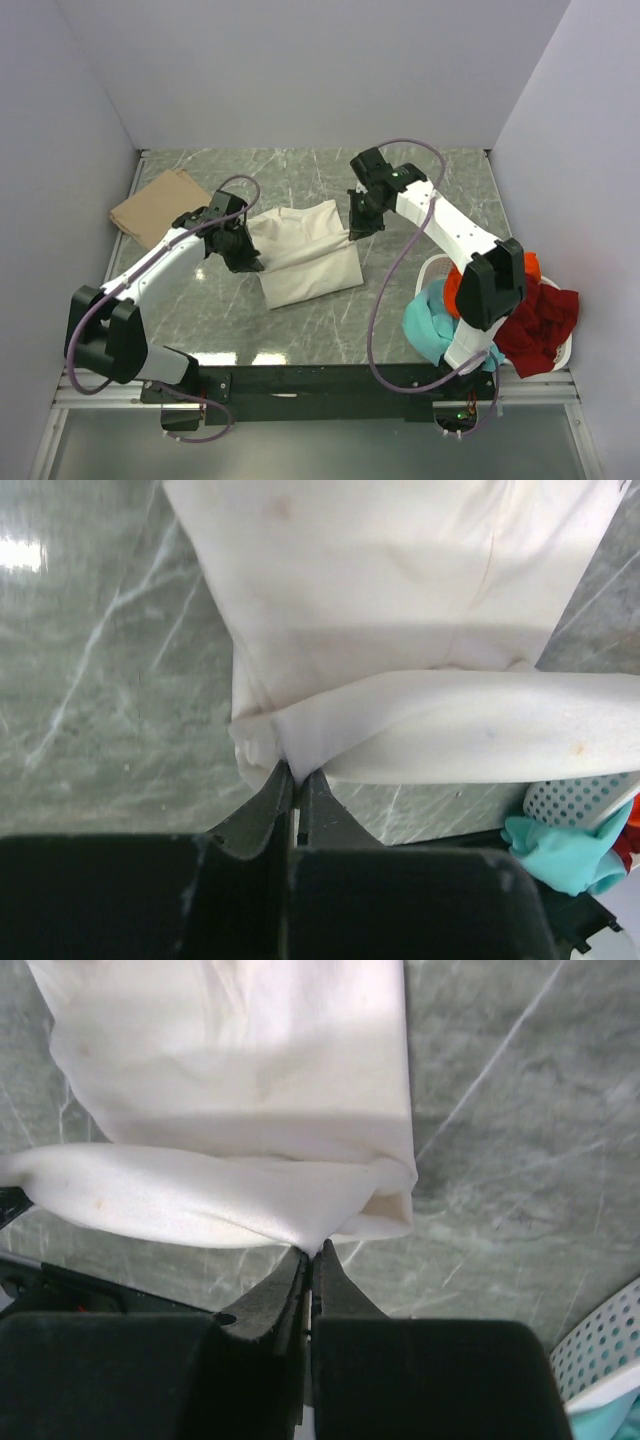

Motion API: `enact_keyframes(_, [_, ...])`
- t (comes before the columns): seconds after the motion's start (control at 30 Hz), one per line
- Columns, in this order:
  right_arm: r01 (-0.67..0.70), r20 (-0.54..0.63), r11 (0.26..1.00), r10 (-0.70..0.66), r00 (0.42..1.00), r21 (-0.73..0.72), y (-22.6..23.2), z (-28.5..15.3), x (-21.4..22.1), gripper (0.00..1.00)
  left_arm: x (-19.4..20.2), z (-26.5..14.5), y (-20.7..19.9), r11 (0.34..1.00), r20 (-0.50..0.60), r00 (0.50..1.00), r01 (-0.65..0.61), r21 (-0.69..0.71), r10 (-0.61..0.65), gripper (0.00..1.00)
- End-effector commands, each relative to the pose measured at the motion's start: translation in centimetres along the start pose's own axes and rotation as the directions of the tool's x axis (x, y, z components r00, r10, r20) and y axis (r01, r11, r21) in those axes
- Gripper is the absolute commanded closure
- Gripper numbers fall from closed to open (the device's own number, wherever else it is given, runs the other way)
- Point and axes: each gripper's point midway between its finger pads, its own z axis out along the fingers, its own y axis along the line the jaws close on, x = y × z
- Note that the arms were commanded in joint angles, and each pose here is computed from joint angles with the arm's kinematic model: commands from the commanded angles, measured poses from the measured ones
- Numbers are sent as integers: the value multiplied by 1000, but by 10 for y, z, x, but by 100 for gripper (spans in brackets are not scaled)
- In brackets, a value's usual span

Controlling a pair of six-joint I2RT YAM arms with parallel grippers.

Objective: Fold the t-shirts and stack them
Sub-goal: Fold the tshirt

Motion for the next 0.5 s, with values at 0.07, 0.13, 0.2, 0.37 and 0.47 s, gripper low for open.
enact_keyframes(0.07, [17,135,999,-24,991,50,-9,3,-58,100,-37,5,-9,999,66,997,-38,34,36,100])
enact_keyframes(0.13, [24,146,998,-32,989,59,-9,9,-72,100,-49,7,-6,999,80,996,-28,31,26,100])
enact_keyframes(0.2, [28,173,998,-38,984,59,-7,9,-86,100,-60,8,-9,999,97,995,-24,44,20,100])
enact_keyframes(0.37, [21,181,998,-33,983,65,-9,27,-108,100,-88,14,-11,998,121,993,-20,67,12,100])
enact_keyframes(0.47, [29,188,998,-39,981,58,-5,34,-121,100,-99,20,-7,998,122,992,-17,65,9,100])
